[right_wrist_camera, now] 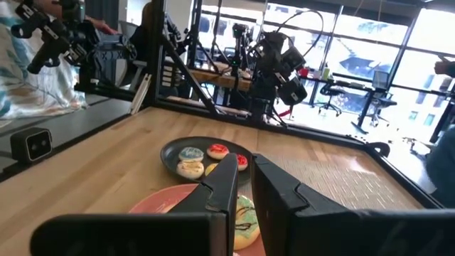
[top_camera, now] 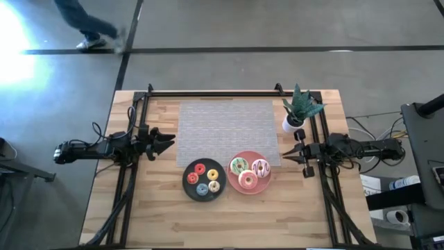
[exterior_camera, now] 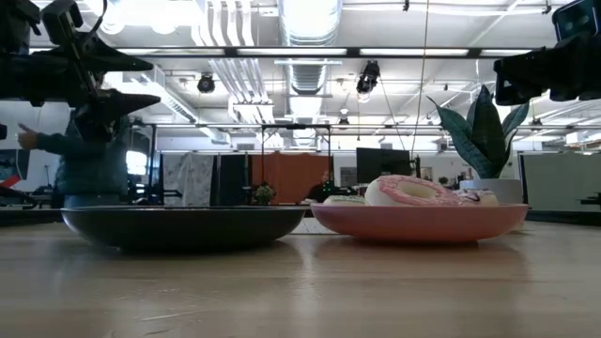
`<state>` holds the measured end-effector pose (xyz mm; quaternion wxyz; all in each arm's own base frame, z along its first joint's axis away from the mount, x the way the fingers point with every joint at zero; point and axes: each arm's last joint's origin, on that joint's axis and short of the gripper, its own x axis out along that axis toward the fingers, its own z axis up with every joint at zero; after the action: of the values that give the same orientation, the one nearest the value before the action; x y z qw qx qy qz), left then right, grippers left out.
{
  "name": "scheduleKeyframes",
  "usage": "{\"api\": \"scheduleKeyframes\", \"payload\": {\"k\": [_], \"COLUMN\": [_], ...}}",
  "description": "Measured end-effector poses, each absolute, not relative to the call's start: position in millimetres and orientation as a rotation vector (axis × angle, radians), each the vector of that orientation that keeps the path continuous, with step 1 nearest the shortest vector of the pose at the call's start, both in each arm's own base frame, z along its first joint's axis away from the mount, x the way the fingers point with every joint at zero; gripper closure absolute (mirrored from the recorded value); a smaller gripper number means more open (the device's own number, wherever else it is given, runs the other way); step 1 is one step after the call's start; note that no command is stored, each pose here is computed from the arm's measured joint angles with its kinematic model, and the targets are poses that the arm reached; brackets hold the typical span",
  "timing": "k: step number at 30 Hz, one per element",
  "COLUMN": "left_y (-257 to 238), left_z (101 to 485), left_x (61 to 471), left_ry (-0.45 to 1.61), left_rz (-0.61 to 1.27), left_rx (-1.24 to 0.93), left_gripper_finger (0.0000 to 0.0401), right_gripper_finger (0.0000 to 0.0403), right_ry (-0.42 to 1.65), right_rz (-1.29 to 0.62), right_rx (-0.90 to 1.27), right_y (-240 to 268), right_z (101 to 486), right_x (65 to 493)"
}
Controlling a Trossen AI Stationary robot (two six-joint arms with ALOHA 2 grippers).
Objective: Pick & Place donuts
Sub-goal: Return to Home Position
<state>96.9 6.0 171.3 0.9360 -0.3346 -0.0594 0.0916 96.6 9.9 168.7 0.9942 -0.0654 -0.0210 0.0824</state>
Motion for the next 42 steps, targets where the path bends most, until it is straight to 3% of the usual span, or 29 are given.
{"api": "scheduleKeyframes", "payload": {"k": [29,37,42], "left_y": [6.0,4.4,-0.3], "left_z": [171.0,170.7,166.7], "left_x": [96.4,96.7,97.3], "left_ry": [-0.129,-0.076,-0.018], "left_rz": [0.185,0.169,0.019], "left_rx": [-0.684,-0.214,-0.06], "left_gripper_finger": [0.0197,0.0197,0.0197], "right_gripper_finger": [0.0369,0.0369,0.0369], "right_ry": [-0.041,-0.042,-0.042], "right_rz": [0.164,0.164,0.164], "right_rx": [-0.131,-0.131,-0.131], "right_y": [9.8,9.8,9.8], "right_z": [168.8,168.8,168.8], "right_x": [96.7,96.7,96.7]}}
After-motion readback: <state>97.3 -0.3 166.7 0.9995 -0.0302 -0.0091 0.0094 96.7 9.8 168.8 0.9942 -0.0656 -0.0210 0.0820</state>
